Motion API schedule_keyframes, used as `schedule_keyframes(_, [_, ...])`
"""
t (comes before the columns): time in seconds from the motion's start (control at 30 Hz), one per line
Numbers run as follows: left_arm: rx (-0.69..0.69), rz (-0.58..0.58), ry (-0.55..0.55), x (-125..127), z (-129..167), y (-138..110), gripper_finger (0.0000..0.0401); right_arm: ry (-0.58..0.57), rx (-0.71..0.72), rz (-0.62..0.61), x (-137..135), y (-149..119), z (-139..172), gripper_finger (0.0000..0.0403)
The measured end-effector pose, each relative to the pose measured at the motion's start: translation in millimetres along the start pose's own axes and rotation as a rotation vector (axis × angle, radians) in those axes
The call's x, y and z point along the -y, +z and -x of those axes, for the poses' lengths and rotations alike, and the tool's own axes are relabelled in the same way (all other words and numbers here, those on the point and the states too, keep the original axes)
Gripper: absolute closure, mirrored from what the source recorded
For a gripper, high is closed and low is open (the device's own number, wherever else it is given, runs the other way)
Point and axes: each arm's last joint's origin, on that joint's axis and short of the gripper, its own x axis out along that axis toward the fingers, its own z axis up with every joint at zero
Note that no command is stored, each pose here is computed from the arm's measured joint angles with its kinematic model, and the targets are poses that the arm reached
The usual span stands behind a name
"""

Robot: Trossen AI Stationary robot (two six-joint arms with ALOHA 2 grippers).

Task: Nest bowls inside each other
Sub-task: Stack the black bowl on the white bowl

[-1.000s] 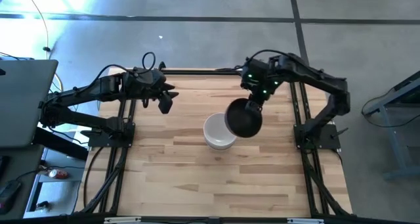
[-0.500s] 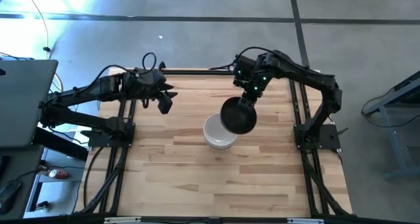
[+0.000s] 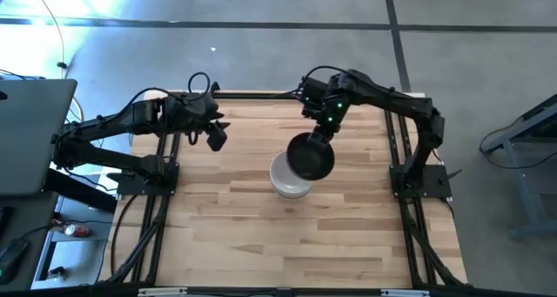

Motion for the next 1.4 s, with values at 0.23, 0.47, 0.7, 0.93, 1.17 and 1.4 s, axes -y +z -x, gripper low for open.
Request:
schedule_keyframes(0.23, [-0.028,-0.005,0.028,-2,0,-3,0.0237,0.011,0.033,-0.004,-4,7,7,0.0403])
schedule_keyframes(0.47, [-0.031,-0.004,0.028,-2,0,-3,0.0237,0.011,0.083,0.020,-10,29,11,0.0403])
schedule_keyframes(0.7, [-0.041,-0.016,0.023,0,1,-5,0.0237,0.032,0.024,0.009,-9,38,-7,0.0403])
schedule_keyframes(0.93, [-0.039,-0.017,0.028,0,1,-5,0.0237,0.029,0.005,0.004,-9,38,-12,0.0403])
schedule_keyframes(1.17, [-0.038,-0.017,0.028,0,1,-5,0.0237,0.028,0.003,-0.001,-13,37,-13,0.0403])
schedule_keyframes(1.4, [-0.037,-0.013,0.031,0,1,-5,0.0237,0.026,-0.001,-0.005,-18,36,-15,0.0403])
